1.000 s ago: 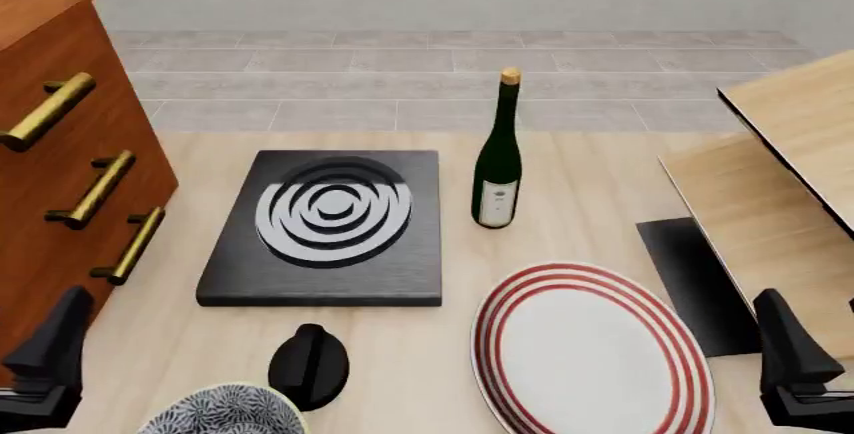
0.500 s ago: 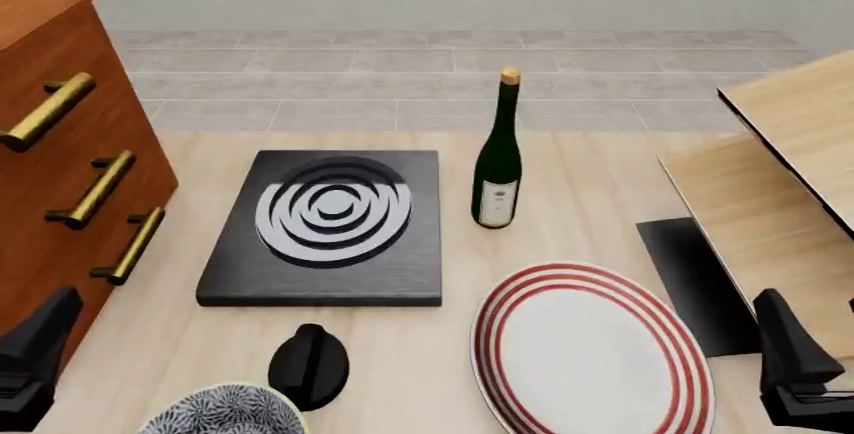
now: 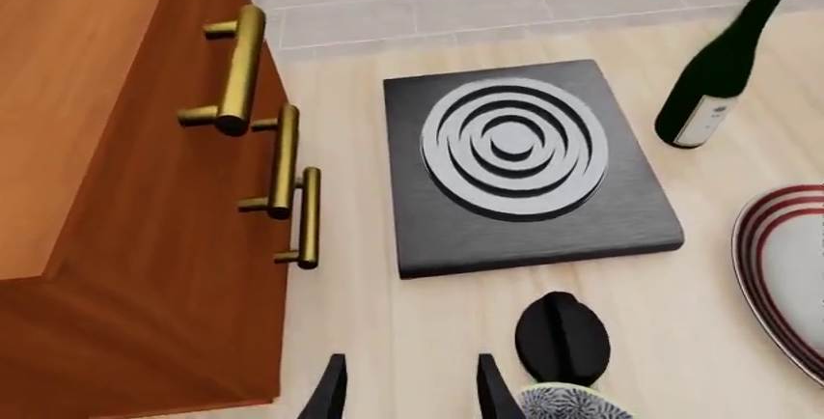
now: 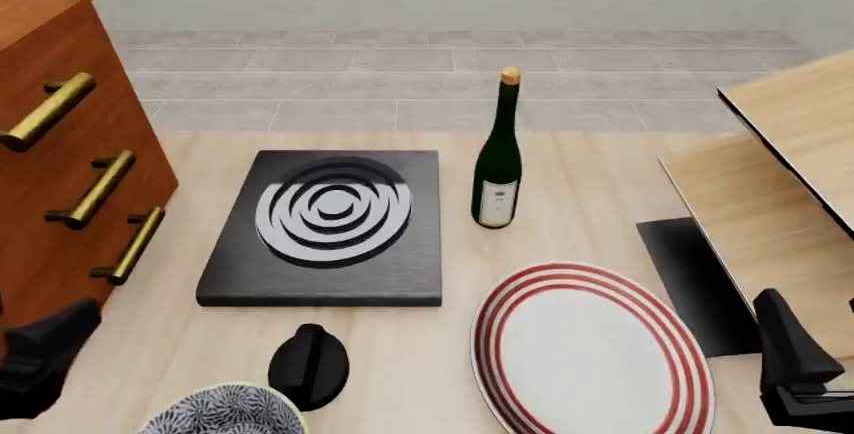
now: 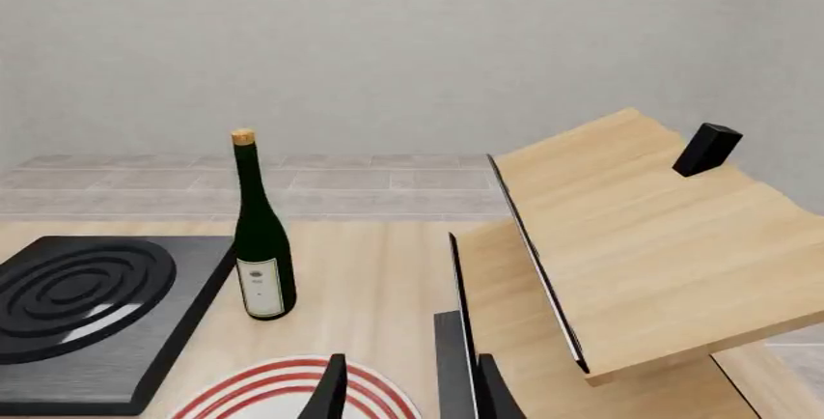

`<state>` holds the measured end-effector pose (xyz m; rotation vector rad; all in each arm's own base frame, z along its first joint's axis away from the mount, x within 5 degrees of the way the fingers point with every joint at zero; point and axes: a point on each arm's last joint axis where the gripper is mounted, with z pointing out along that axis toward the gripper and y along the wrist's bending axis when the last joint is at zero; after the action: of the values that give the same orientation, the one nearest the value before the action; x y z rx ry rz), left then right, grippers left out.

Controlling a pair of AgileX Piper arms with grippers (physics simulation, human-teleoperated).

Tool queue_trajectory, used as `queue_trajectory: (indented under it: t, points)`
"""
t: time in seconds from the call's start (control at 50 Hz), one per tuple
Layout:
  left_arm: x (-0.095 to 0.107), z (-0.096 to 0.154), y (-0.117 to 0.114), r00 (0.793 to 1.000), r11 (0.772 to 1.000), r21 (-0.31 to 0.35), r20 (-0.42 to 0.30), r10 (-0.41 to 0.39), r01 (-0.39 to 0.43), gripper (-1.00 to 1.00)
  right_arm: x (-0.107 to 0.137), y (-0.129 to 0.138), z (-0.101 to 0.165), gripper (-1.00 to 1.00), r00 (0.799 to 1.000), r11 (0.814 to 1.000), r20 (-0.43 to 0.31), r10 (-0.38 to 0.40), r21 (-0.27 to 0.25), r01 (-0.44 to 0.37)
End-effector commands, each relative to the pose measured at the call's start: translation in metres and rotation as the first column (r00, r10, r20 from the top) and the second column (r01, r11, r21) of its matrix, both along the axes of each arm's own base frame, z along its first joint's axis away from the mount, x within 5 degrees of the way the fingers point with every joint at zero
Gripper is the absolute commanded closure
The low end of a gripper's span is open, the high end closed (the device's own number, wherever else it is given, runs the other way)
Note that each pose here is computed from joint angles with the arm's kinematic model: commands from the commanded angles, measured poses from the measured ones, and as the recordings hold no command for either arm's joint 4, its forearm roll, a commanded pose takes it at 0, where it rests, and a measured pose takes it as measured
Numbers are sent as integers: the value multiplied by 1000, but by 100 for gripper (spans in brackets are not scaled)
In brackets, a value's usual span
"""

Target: Put the bowl on the top of the cabinet.

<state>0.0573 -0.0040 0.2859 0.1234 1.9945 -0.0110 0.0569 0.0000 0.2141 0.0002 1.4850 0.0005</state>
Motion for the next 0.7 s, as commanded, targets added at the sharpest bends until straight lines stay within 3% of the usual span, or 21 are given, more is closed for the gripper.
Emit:
queue_trajectory:
  t: [0.02,0.34,0.7]
  points:
    - [8,0,-2,992,1000,-2,-122,-18,18,-100,0,0,0,-100,1000,1000,0,0,0,0]
    - [14,-4,-4,972,998,27,-229,-47,54,-100,0,0,0,-100,1000,1000,0,0,0,0]
    - [12,6,-5,973,998,24,-226,-54,61,-100,0,0,0,-100,1000,1000,0,0,0,0]
